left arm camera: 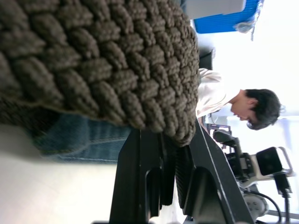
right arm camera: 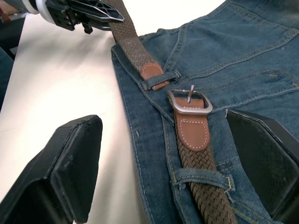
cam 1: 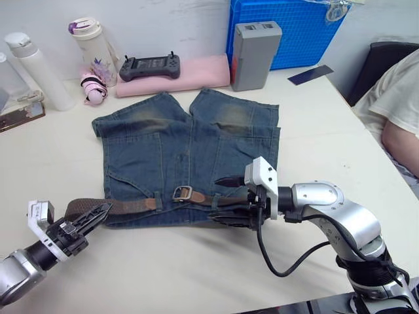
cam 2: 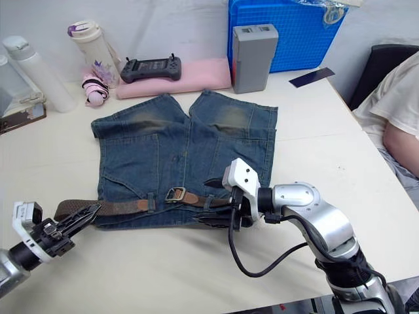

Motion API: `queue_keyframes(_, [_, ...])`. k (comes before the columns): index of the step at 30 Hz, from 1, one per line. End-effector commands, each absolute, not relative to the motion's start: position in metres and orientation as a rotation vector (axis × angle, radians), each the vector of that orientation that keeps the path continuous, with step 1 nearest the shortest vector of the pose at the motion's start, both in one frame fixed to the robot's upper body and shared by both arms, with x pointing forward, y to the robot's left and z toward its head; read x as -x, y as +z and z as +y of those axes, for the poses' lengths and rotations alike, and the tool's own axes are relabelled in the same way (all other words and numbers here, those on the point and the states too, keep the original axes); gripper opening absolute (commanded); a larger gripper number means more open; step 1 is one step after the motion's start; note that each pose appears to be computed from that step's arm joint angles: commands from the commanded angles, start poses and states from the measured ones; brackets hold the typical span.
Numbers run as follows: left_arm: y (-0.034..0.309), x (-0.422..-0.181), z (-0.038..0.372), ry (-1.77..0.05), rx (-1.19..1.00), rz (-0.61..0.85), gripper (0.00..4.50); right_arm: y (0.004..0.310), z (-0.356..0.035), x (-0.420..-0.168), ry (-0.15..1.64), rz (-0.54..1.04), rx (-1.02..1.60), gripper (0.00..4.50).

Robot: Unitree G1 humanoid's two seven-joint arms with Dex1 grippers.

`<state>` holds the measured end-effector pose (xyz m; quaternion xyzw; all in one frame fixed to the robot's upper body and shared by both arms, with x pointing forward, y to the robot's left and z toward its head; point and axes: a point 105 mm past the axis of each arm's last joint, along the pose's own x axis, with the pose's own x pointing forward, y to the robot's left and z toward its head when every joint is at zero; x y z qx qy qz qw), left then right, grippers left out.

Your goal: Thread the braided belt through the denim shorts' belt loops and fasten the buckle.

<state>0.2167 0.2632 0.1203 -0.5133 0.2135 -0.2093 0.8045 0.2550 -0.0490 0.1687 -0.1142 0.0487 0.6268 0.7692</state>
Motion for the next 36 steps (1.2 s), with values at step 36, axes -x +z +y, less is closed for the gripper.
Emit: queue_keyframes(36, [0.097, -0.286, 0.207, -0.971, 0.413, 0.627, 0.00, 0.168, -0.007, -0.274, 1.232, -0.595, 1.064, 4.46])
